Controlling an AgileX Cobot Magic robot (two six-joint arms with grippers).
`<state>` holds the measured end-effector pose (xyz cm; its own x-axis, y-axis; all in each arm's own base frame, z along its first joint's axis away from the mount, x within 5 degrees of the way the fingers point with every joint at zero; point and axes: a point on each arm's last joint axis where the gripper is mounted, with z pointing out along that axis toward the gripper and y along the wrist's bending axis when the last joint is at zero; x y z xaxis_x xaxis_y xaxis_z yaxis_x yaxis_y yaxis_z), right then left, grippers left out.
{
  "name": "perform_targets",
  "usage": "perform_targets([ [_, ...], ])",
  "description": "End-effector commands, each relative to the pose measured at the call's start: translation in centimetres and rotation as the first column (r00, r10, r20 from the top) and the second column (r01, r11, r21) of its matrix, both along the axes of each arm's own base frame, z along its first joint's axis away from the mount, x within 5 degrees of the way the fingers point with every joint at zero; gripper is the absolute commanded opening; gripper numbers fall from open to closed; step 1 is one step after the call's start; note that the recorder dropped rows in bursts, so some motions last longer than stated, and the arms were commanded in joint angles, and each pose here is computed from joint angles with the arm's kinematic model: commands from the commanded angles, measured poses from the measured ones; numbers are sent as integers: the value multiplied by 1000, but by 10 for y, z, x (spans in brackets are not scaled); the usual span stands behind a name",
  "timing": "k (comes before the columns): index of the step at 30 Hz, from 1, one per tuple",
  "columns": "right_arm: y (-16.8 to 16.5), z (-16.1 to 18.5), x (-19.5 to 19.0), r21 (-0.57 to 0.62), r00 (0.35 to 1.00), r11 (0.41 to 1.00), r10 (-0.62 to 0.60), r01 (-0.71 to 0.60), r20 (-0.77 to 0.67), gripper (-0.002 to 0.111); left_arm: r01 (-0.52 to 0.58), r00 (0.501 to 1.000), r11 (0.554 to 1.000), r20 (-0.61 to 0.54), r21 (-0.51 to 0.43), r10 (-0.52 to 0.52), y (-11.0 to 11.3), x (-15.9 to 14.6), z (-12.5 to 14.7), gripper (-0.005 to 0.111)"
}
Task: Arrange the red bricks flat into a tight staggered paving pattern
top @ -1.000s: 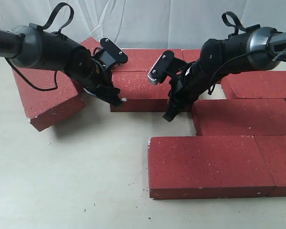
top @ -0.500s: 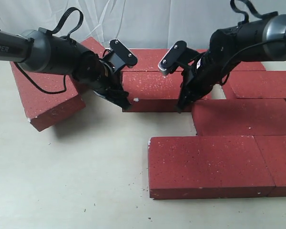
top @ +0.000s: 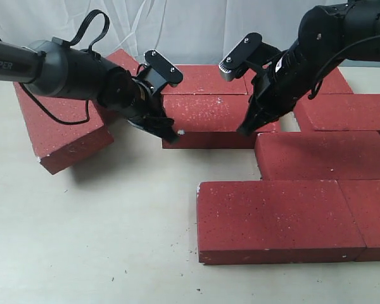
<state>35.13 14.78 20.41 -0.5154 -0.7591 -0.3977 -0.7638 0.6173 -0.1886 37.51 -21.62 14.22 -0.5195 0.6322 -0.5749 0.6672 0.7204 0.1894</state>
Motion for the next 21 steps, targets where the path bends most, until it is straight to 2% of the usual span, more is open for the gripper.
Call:
perform_targets([
  [1, -4, 7, 5, 36, 998, 998, -47, 45, 46, -1, 9, 1000, 1000, 12, -13, -9, -4, 2, -8, 0],
  [7, -4, 8, 6, 38, 997, 998, -48, 46, 54, -1, 15, 1000, 999, 27, -45, -14, -13, -1, -7, 0],
  [14, -4, 8, 6, 40, 997, 998, -48, 46, 57, -1, 88, 995, 995, 48, -51, -85, -38, -16, -5, 0],
  [21, -4, 8, 6, 44, 997, 998, -50, 48, 58, -1, 113, 991, 993, 69, -27, -111, -37, -15, -5, 0],
])
